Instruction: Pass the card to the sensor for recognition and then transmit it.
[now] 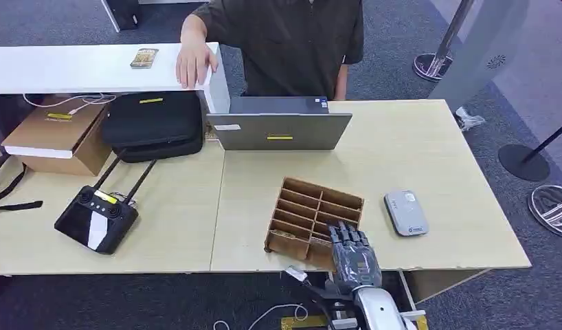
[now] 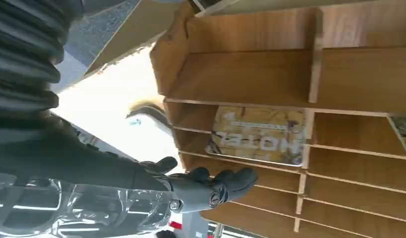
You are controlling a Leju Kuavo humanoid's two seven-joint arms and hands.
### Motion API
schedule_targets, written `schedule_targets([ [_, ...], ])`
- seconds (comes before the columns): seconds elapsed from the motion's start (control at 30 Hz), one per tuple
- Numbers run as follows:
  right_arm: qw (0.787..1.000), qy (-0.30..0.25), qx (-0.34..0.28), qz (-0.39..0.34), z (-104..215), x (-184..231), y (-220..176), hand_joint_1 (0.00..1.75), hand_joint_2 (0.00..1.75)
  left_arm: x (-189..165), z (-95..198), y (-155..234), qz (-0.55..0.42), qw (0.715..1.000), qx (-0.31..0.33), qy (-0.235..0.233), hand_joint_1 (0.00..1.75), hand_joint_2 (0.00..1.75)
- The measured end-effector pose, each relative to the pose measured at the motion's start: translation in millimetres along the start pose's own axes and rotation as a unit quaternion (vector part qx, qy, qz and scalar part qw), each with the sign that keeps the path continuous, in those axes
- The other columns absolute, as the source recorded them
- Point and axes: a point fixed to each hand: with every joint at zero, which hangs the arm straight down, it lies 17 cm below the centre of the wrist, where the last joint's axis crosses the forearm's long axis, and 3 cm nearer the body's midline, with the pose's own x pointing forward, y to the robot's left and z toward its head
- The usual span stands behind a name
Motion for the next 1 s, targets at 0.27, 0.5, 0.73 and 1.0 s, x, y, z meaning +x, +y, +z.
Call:
schedule_targets([
  [0.27,1.0,-0.017,0.001,0.013,-25,16,-2,0.0,1.75,1,2,-7,-0.002,1.0,-0.005,-0.004,0.0,0.0],
  [0.5,1.0,-0.008,-0.007,0.019,-37,19,-5,0.0,1.75,-1,2,-8,-0.006,1.0,-0.006,0.001,0.0,0.0],
  [0.73,0.999,0.005,-0.025,0.02,-43,15,-18,0.0,0.0,-3,1,-6,-0.009,1.0,-0.005,0.008,0.0,0.0],
  [1.0,0.995,0.017,-0.097,0.003,-38,7,-72,0.0,0.0,-2,0,0,-0.007,1.0,-0.001,0.005,0.0,0.0],
])
